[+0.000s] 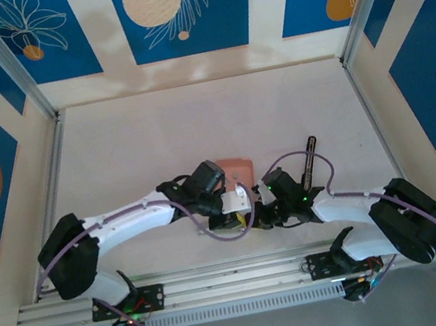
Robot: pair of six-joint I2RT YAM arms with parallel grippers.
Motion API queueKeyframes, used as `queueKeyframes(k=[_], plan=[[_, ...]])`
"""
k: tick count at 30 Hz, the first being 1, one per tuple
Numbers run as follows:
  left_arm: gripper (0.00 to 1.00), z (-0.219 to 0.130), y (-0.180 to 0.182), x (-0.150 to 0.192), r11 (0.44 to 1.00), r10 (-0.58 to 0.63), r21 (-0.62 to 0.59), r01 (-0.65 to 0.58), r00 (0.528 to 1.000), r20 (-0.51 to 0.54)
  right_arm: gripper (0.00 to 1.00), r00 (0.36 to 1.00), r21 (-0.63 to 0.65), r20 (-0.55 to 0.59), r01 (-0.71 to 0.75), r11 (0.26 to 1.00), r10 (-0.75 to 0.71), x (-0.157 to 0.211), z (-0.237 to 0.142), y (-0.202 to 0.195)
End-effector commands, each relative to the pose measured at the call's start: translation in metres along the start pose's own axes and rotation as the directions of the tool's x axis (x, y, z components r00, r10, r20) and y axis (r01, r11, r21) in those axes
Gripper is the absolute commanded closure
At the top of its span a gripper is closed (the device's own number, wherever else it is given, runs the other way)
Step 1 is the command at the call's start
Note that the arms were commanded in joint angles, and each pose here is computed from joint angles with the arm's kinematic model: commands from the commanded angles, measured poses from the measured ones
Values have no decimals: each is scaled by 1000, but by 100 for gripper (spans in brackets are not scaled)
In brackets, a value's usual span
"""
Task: Load the staples into the stapler
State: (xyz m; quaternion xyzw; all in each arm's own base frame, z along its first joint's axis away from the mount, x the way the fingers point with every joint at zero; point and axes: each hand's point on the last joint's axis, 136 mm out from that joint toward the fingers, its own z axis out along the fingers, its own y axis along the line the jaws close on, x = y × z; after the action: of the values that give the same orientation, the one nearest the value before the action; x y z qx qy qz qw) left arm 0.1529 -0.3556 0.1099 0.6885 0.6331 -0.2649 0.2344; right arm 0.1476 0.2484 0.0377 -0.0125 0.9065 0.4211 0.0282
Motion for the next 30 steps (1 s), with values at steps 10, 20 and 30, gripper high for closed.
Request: queueKeyframes(k=[10, 20, 30], plan=[[88, 25, 10, 0, 999, -48, -24, 48, 998, -32, 73, 997, 103, 52, -64, 993, 59, 15, -28, -24], [87, 46, 6, 16, 998, -65, -14, 64, 988, -143, 66, 958, 113, 237, -194, 974, 164, 9, -63, -49], [85, 85, -5, 40, 999, -39, -6, 39, 946, -322, 65, 949, 63, 264, -194, 979, 171, 9, -70, -50]])
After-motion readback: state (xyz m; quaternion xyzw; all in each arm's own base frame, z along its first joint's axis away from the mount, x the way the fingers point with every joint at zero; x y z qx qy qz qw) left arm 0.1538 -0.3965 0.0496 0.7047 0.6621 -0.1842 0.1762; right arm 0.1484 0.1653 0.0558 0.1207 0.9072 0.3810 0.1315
